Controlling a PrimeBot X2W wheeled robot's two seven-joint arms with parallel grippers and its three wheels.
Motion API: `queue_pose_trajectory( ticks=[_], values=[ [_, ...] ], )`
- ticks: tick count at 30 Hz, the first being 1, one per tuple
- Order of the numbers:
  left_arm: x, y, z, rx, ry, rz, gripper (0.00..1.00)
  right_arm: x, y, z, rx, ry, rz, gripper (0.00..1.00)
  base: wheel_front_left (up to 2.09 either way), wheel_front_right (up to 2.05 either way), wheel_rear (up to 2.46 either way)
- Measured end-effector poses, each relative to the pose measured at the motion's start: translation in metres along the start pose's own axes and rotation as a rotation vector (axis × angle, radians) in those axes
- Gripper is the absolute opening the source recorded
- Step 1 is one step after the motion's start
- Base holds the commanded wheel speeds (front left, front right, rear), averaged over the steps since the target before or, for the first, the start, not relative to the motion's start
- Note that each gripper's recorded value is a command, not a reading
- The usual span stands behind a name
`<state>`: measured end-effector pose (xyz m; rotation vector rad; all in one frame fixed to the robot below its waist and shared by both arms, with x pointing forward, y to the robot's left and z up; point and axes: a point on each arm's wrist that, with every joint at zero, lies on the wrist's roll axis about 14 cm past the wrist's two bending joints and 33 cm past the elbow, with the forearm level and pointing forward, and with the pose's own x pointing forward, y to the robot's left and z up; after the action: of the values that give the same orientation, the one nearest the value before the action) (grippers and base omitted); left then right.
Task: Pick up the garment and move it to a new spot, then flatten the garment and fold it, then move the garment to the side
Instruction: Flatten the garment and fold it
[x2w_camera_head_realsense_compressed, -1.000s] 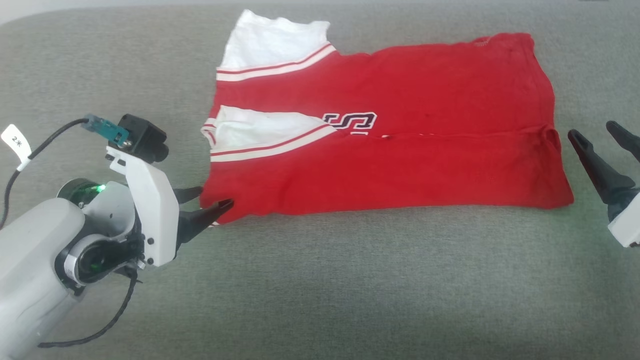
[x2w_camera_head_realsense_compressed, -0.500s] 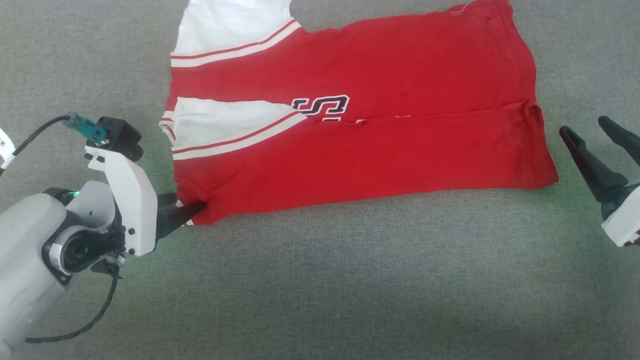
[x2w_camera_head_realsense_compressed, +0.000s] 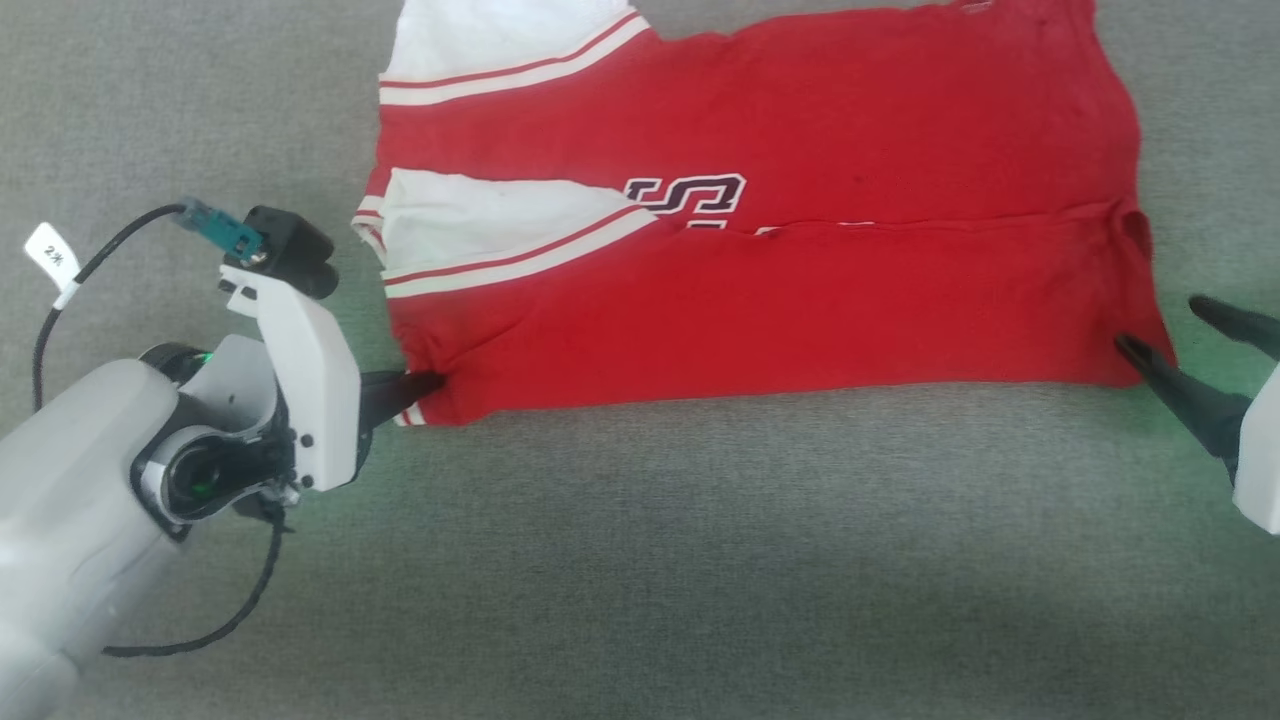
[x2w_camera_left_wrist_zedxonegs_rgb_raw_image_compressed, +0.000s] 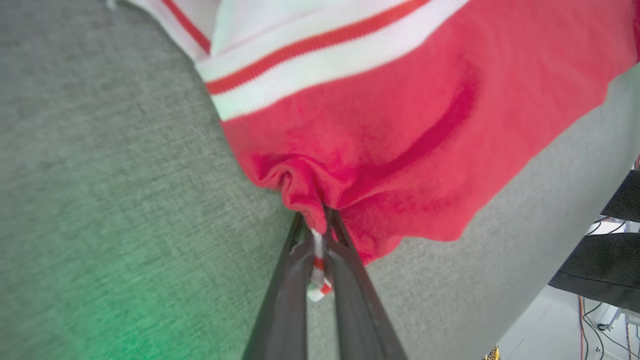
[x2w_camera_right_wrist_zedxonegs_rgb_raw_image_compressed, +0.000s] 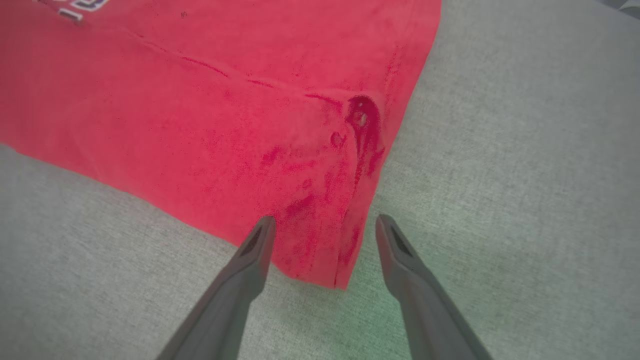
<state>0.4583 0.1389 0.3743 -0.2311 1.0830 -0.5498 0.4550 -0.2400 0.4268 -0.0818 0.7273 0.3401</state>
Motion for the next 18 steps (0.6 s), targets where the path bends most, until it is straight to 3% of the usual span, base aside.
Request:
queue_pose_trajectory(
  ticks=[9, 12, 13, 18],
  values=[
    [0.006, -0.001, 0.002, -0.004, -0.021, -0.022, 0.00, 0.022, 0.002, -0.037, -0.015, 0.211, 0.024, 1.00, 0.00, 0.00, 0.00],
    [0.008, 0.000, 0.002, -0.008, -0.026, -0.026, 0.00, 0.028, 0.005, -0.042, -0.008, 0.235, 0.038, 0.14, 0.00, 0.00, 0.00],
    [0.008, 0.000, 0.001, -0.009, -0.027, -0.027, 0.00, 0.028, 0.006, -0.042, -0.005, 0.235, 0.041, 0.00, 0.00, 0.00, 0.00],
    [0.007, -0.005, 0.005, -0.014, -0.054, -0.040, 0.00, 0.027, 0.009, -0.039, 0.006, 0.222, 0.052, 0.00, 0.00, 0.00, 0.00]
  ],
)
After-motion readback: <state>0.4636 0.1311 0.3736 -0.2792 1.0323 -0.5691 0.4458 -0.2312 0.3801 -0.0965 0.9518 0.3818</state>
